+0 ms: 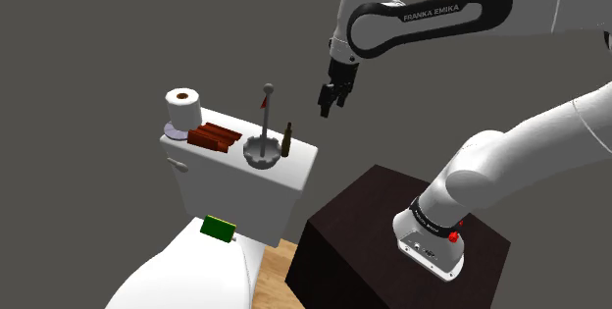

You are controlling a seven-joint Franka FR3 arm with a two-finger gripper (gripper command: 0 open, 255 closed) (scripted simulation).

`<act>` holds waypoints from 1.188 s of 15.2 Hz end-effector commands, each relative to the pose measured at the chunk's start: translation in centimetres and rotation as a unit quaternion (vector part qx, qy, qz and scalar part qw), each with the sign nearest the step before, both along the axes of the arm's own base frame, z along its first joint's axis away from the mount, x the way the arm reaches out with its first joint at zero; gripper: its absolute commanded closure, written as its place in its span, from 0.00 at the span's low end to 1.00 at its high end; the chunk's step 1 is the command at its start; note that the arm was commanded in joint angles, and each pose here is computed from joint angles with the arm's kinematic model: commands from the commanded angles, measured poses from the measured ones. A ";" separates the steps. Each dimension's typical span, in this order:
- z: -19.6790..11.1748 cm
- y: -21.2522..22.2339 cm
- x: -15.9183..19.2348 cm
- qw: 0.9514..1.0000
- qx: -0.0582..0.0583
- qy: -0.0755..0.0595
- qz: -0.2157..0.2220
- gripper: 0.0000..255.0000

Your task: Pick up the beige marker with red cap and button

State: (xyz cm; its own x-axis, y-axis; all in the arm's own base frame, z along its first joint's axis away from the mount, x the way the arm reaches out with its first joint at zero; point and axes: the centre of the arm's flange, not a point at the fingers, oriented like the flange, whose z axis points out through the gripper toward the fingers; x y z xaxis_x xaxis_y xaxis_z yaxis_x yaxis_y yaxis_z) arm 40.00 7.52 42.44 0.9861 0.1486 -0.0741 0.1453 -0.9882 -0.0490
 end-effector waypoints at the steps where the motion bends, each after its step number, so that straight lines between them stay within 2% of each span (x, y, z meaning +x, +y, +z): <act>1: -1.3 0.9 1.7 1.000 0.010 -0.010 -0.003 0.00; 10: -6.9 4.8 9.0 0.998 0.050 -0.044 -0.015 0.00; 18: -10.9 4.8 9.0 0.998 0.050 -0.044 -0.015 0.00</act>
